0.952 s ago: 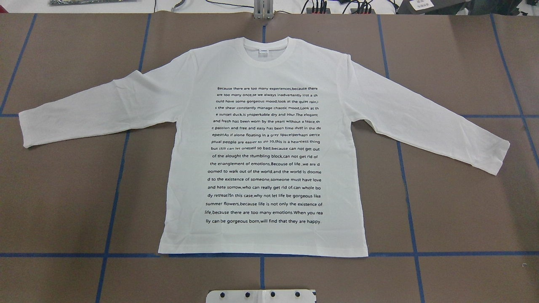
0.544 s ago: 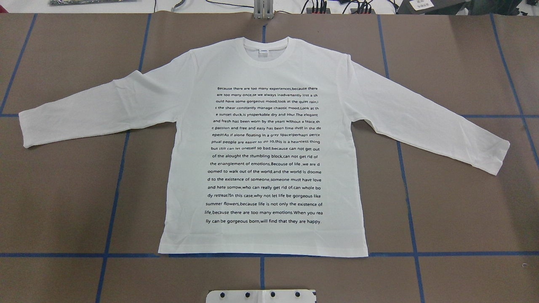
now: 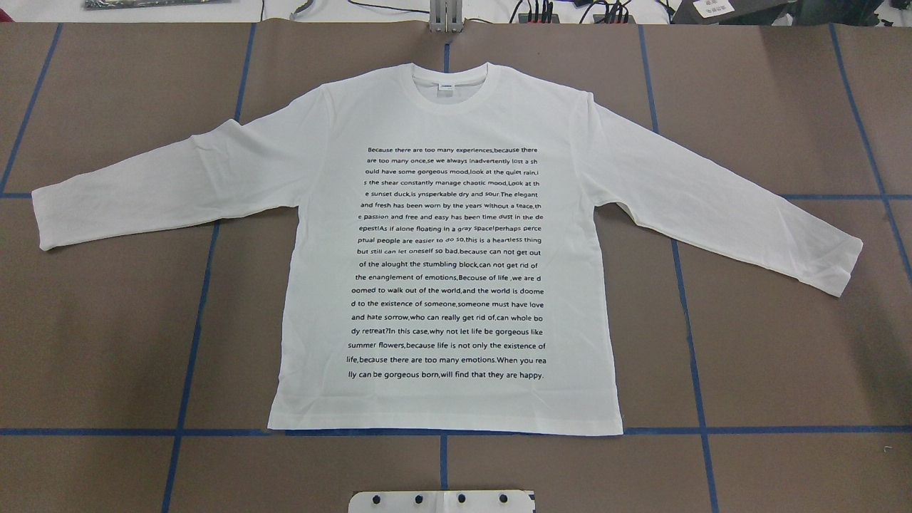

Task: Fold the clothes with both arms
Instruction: 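Lower the right gripper to the cuff of the sleeve nearest it and grasp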

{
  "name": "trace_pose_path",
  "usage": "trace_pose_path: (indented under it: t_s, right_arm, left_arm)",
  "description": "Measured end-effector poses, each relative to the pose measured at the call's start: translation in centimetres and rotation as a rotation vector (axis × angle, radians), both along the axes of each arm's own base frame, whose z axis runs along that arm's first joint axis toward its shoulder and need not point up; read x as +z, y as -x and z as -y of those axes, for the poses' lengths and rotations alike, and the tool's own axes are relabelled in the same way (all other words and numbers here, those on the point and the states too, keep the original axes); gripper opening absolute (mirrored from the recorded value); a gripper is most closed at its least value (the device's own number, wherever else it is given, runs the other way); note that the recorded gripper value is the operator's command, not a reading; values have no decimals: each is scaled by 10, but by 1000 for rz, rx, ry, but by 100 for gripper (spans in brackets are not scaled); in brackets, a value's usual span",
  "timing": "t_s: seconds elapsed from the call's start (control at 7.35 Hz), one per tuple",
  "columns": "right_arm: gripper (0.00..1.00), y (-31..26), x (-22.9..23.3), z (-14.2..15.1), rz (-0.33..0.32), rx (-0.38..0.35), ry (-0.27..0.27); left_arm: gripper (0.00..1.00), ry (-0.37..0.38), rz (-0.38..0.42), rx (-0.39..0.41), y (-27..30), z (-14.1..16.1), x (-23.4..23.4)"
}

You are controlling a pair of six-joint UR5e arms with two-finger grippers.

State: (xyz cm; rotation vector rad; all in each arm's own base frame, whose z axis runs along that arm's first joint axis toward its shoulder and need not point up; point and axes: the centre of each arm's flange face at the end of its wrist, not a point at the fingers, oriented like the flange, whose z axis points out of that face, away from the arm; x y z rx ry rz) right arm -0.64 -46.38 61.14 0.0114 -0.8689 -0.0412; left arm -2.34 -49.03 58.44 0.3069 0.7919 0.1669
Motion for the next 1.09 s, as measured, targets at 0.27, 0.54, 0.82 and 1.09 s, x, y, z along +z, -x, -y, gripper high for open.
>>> trace_pose_path:
  t_s: [0.27,0.54,0.82,1.09]
  right_arm:
    - [100,45,27,3,-20,6,-75]
    - [100,81,51,-2,32,47,-122]
    - [100,112,56,-4,23,78,-110]
    - [96,125,66,-5,-9,77,-104]
  left_arm:
    - [100,-6,-8,14,-6,3,-3]
    - [100,-10,-7,27,-12,4,-3]
    - [100,-18,-8,30,-13,4,-6]
    - [100,-21,-10,30,-13,4,-8]
